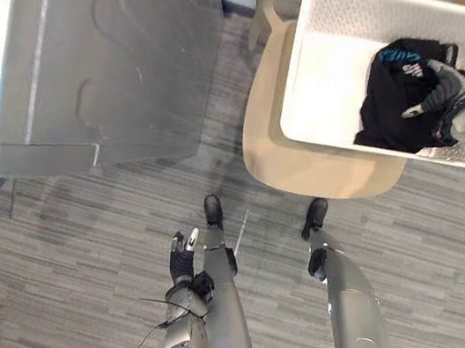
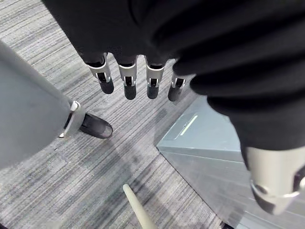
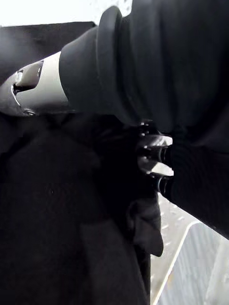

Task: Pick up the laundry basket with both hands and put the clothes into the washing machine.

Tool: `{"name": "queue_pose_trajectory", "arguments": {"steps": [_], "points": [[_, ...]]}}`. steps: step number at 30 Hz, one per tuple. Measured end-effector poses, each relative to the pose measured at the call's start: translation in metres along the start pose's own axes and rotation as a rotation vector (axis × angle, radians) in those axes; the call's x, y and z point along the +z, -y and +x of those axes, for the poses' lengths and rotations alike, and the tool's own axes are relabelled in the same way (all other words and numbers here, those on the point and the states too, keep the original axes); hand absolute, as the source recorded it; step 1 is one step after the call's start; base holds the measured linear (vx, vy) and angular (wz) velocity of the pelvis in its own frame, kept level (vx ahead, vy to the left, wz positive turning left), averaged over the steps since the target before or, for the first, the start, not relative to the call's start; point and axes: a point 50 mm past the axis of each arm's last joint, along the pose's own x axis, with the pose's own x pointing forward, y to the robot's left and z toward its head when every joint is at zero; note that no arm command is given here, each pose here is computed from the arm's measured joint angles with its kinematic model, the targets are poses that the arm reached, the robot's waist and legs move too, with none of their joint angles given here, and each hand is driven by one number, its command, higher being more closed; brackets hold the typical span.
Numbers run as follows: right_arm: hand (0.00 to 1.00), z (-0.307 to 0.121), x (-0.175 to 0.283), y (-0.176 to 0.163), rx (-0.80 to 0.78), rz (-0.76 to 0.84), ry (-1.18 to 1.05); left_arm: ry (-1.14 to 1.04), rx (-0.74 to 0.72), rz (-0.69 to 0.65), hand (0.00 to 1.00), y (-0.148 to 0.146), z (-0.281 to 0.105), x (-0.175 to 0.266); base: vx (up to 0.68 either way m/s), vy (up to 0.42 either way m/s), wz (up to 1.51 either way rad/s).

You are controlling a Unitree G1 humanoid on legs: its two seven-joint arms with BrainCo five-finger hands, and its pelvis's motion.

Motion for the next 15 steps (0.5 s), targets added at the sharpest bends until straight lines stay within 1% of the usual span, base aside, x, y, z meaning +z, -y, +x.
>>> {"name": "queue_pose_trajectory", "arguments": {"steps": [3,6,7,9,11,12,14,15], "points": [[0.00,0.002,0.003,0.007,-0.026,-0.060,0.009,0.041,-0.024,-0.038,0.00,0.006,0.000,0.008,0.00,-0.018,0.03],[0.00,0.005,0.005,0.019,-0.049,-0.123,0.013,0.091,-0.081,-0.120,0.00,0.021,-0.001,0.018,-0.02,-0.033,0.05],[1.00,0.005,0.006,0.023,-0.060,-0.129,0.015,0.100,-0.099,-0.135,0.00,0.026,-0.002,0.020,-0.03,-0.012,0.07],[1.00,0.006,0.009,0.030,-0.086,-0.118,0.024,0.127,-0.154,-0.168,0.00,0.040,-0.005,0.027,-0.03,0.001,0.05],[1.00,0.007,0.009,0.037,-0.110,-0.069,0.021,0.168,-0.233,-0.182,0.00,0.053,-0.009,0.037,-0.04,-0.001,-0.01],[1.00,0.007,0.010,0.044,-0.124,-0.027,0.018,0.192,-0.281,-0.186,0.00,0.061,-0.011,0.043,-0.03,-0.008,-0.04],[1.00,0.007,0.010,0.045,-0.129,0.034,0.022,0.202,-0.304,-0.207,0.00,0.064,-0.013,0.046,-0.01,-0.020,-0.06],[1.00,0.007,0.014,0.044,-0.129,0.107,0.041,0.212,-0.315,-0.211,0.00,0.066,-0.013,0.048,0.00,-0.025,-0.06]]}}
